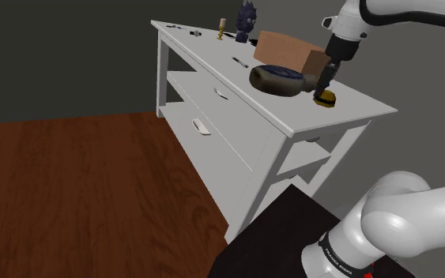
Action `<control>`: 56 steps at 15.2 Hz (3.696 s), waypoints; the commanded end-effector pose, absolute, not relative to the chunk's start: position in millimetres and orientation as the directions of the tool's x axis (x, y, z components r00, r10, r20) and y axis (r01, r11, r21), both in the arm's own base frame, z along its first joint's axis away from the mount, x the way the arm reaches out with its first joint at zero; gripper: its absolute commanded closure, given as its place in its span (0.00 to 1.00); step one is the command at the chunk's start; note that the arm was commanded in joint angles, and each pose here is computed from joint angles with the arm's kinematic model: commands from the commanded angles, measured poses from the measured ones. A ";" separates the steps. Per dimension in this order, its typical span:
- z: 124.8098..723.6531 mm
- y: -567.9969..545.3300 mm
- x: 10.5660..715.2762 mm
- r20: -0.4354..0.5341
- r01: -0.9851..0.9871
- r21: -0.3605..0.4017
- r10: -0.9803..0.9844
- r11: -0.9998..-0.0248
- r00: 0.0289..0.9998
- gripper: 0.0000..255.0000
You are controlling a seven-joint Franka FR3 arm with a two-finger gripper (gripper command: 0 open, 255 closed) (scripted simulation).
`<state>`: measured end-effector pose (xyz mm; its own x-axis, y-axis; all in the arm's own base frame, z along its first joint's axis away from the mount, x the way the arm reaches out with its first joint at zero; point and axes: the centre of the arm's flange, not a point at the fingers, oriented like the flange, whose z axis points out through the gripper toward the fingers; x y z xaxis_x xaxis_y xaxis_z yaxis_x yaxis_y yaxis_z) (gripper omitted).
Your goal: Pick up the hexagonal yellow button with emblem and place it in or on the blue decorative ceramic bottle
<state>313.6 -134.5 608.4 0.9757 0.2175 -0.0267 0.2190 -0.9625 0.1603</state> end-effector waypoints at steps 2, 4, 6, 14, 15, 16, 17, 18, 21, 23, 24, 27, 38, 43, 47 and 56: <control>611.3 -168.8 314.3 -0.053 0.251 0.189 0.246 -0.949 0.968 0.00; 613.5 -191.7 316.9 -0.069 0.272 0.207 0.263 -0.940 0.962 0.00; 609.3 -201.9 317.9 -0.076 0.280 0.214 0.270 -0.936 0.960 0.00; 575.5 -209.7 317.4 -0.076 0.280 0.214 0.270 -0.936 0.960 0.00; 575.5 -209.7 317.5 -0.076 0.280 0.214 0.270 -0.936 0.960 0.00; 575.5 -209.7 317.5 -0.076 0.280 0.214 0.270 -0.936 0.960 0.00; 575.5 -209.7 317.5 -0.076 0.280 0.214 0.270 -0.936 0.960 0.00; 575.5 -209.7 317.5 -0.076 0.280 0.214 0.270 -0.936 0.960 0.00; 575.6 -209.7 317.4 -0.076 0.280 0.214 0.270 -0.936 0.960 1.00; 575.3 -209.2 316.6 -0.076 0.280 0.214 0.270 -0.936 0.960 1.00; 575.2 -209.9 316.8 -0.076 0.280 0.214 0.270 -0.936 0.960 1.00; 574.5 -211.4 317.5 -0.076 0.280 0.214 0.270 -0.936 0.960 1.00; 617.8 -209.7 317.5 -0.076 0.280 0.214 0.270 -0.936 0.960 1.00; 644.2 -209.7 317.5 -0.076 0.280 0.214 0.270 -0.936 0.960 1.00; 665.3 -209.7 317.5 -0.076 0.280 0.214 0.270 -0.936 0.960 1.00; 712.8 -209.7 317.5 -0.076 0.280 0.214 0.270 -0.936 0.960 1.00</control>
<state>317.2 -209.7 707.7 0.9600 0.2697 -0.0758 0.2798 -0.9359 0.2141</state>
